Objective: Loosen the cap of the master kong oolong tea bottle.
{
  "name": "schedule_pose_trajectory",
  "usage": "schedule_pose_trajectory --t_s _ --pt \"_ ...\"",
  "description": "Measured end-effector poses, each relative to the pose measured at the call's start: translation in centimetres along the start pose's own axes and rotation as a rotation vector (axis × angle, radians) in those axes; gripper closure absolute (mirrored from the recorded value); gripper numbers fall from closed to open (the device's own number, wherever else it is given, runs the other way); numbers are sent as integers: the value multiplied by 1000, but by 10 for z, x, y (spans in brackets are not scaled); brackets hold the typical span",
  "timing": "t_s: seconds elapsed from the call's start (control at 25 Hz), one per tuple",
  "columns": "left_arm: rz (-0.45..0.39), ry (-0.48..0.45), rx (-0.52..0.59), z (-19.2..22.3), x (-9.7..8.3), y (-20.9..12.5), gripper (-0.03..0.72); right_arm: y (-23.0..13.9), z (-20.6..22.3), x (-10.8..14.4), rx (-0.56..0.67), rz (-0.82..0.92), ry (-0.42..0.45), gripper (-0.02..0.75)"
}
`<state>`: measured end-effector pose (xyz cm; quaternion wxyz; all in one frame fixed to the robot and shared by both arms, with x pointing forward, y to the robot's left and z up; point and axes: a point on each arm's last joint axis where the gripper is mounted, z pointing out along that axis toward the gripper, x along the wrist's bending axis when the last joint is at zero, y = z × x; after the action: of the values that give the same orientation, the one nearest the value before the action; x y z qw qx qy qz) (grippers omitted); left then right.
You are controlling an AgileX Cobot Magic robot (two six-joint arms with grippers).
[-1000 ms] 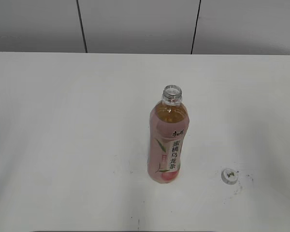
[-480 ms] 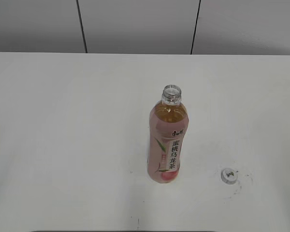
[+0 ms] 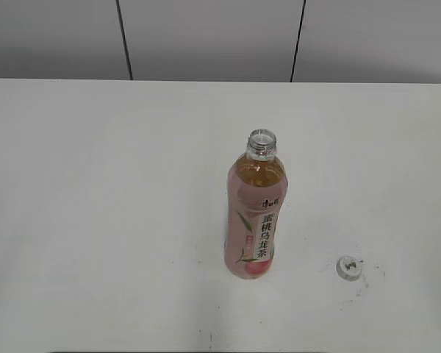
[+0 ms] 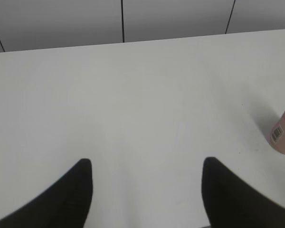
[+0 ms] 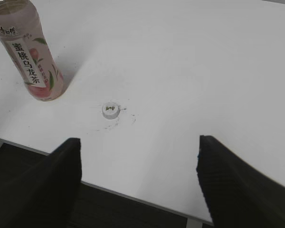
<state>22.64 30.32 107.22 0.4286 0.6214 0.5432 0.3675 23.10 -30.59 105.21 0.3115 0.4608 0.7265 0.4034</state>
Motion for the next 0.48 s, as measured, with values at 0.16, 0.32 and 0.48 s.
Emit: schedule_pose_trajectory --t_s 0.16,0.32,0.48 --pt "10 0 0 0 0 0 251 0 0 0 0 -2 1 165" --pt "10 0 0 0 0 0 251 0 0 0 -4 -1 2 166" --pt "10 -2 -1 0 0 0 251 0 0 0 -4 -2 2 167"
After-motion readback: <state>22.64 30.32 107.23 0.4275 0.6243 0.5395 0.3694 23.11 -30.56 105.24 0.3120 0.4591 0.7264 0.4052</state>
